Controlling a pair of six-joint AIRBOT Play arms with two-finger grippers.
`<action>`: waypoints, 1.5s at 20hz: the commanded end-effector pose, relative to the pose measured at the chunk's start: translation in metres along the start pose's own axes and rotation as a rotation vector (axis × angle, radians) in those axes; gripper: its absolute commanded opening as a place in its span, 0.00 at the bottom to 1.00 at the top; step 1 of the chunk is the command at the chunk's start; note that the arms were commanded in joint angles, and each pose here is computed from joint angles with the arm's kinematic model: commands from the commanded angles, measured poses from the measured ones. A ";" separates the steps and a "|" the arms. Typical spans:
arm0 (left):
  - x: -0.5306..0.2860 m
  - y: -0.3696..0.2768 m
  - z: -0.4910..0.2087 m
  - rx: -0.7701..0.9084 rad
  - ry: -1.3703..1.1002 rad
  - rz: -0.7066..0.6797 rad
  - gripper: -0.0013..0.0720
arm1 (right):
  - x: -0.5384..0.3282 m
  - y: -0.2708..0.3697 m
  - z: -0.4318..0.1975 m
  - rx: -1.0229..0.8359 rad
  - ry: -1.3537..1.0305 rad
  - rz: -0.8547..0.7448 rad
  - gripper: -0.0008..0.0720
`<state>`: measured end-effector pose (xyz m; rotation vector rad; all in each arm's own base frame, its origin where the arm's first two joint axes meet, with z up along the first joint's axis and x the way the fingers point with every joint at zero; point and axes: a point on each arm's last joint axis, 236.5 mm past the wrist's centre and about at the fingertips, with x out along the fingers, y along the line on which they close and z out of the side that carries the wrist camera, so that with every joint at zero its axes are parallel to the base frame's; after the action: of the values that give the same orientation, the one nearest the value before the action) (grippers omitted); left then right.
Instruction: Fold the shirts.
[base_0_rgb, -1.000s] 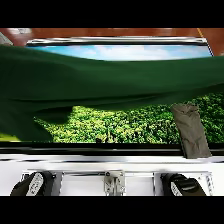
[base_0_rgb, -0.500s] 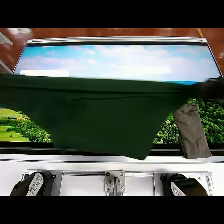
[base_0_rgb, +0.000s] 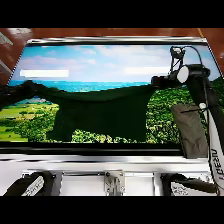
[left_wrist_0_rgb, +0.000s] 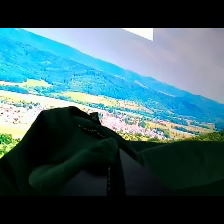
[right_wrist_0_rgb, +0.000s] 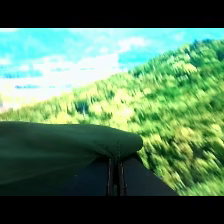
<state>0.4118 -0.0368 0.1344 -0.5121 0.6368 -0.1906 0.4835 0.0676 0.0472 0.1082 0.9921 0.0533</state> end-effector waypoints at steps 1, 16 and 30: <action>0.072 0.015 -0.022 -0.042 -0.021 0.039 0.07 | 0.054 0.004 0.005 0.136 -0.038 0.021 0.10; -0.040 0.160 -0.123 -0.272 0.743 0.369 0.69 | -0.042 -0.095 -0.114 0.001 0.475 -0.124 0.82; 0.023 0.170 -0.221 -0.312 0.782 0.249 0.92 | 0.004 -0.041 -0.171 0.323 0.493 0.241 0.82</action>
<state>0.2984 0.0158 -0.1035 -0.6783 1.4883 -0.0238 0.3356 0.0363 -0.0531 0.5080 1.5025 0.1408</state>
